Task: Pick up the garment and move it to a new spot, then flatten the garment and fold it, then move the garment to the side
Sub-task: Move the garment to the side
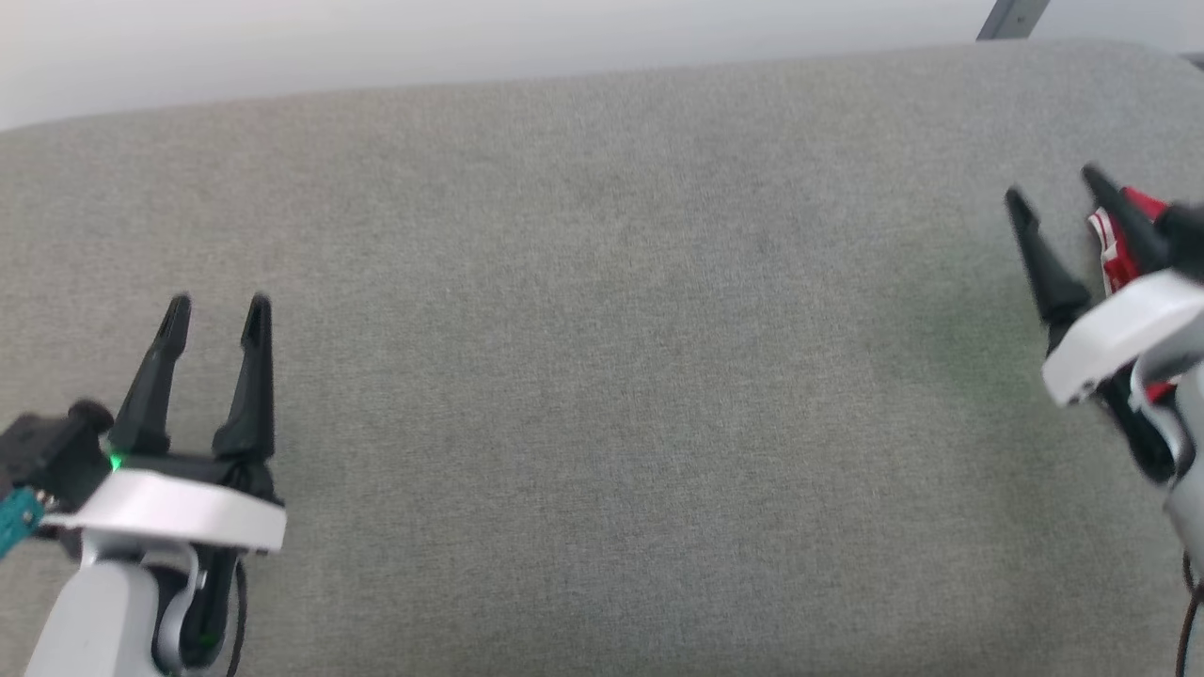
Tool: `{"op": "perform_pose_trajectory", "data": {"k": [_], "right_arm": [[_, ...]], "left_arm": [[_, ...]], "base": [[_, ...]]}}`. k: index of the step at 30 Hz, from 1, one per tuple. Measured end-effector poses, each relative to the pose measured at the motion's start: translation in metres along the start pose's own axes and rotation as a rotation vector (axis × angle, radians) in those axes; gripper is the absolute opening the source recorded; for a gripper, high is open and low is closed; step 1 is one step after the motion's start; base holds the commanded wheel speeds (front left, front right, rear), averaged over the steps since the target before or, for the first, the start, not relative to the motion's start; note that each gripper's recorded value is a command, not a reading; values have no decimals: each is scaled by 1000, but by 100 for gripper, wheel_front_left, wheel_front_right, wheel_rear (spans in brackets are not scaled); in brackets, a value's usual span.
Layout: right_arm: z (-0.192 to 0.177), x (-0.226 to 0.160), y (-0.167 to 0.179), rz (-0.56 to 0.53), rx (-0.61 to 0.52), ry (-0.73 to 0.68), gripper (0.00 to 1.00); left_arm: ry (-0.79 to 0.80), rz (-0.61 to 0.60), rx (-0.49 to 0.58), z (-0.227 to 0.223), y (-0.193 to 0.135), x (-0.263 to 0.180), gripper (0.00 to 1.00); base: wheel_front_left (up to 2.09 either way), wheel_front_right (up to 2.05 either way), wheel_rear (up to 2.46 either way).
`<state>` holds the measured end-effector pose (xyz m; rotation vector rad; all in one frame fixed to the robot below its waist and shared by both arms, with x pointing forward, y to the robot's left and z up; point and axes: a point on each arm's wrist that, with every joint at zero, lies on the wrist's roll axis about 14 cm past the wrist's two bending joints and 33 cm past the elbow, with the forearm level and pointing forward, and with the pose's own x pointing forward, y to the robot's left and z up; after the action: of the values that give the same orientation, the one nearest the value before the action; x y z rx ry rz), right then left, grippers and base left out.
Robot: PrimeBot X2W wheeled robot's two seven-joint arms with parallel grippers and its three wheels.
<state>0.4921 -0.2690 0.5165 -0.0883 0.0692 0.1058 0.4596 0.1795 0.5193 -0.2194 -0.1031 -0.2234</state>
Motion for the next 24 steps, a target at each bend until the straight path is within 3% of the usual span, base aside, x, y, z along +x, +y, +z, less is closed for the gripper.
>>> {"op": "perform_pose_trajectory", "data": {"k": [5, 12, 24], "right_arm": [[-3, -19, 12, 21, 28, -25, 100], [22, -51, 24, 25, 45, -145, 100], [11, -110, 32, -37, 97, -181, 100]], "left_arm": [[10, 49, 32, 2, 13, -23, 100], [17, 111, 34, 4, 23, -57, 100], [-6, 198, 27, 13, 31, -104, 100]], "base": [[0, 0, 0], [0, 0, 0], [0, 0, 0]]}}
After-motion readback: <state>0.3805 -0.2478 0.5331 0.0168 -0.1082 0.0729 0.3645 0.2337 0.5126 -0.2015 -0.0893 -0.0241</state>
